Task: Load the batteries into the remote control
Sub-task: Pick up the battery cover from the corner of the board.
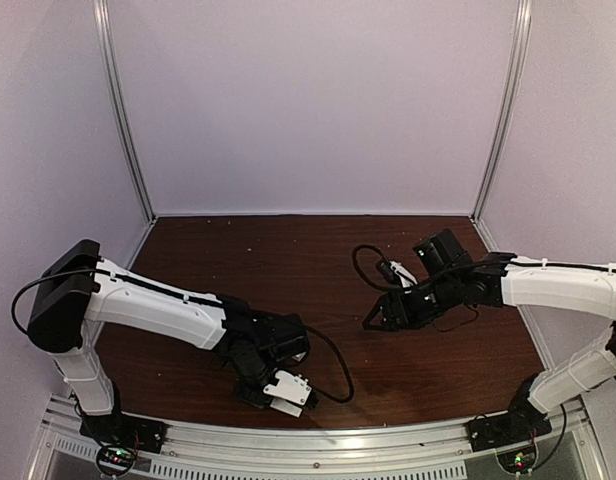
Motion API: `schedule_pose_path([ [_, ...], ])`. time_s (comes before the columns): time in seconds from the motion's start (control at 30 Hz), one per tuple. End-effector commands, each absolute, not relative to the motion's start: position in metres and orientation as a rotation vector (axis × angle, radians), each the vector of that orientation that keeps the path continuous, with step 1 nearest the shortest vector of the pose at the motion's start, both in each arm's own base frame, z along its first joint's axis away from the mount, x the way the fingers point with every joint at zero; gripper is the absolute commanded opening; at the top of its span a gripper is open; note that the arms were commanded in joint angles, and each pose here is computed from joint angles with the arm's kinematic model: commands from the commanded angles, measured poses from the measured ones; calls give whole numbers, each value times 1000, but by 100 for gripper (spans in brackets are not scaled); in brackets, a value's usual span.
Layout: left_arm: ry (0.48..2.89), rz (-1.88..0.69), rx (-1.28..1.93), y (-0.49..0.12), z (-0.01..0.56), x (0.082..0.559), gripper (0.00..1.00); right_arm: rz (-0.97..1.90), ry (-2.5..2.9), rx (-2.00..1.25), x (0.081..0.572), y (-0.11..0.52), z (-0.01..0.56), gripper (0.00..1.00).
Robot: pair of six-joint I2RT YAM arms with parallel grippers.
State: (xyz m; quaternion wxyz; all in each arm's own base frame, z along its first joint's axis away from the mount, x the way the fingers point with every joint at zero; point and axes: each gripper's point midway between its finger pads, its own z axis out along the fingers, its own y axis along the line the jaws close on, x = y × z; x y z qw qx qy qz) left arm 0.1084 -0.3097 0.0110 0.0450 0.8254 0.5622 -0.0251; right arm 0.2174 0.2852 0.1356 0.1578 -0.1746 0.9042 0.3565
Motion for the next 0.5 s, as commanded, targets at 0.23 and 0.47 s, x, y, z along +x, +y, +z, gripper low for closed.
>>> schedule_pose_path([
  [0.23, 1794, -22, 2339, -326, 16, 139, 14, 1303, 2507, -513, 208, 311, 138, 64],
  [0.47, 1757, -21, 2264, -344, 32, 152, 14, 1400, 2524, -554, 200, 329, 131, 63],
])
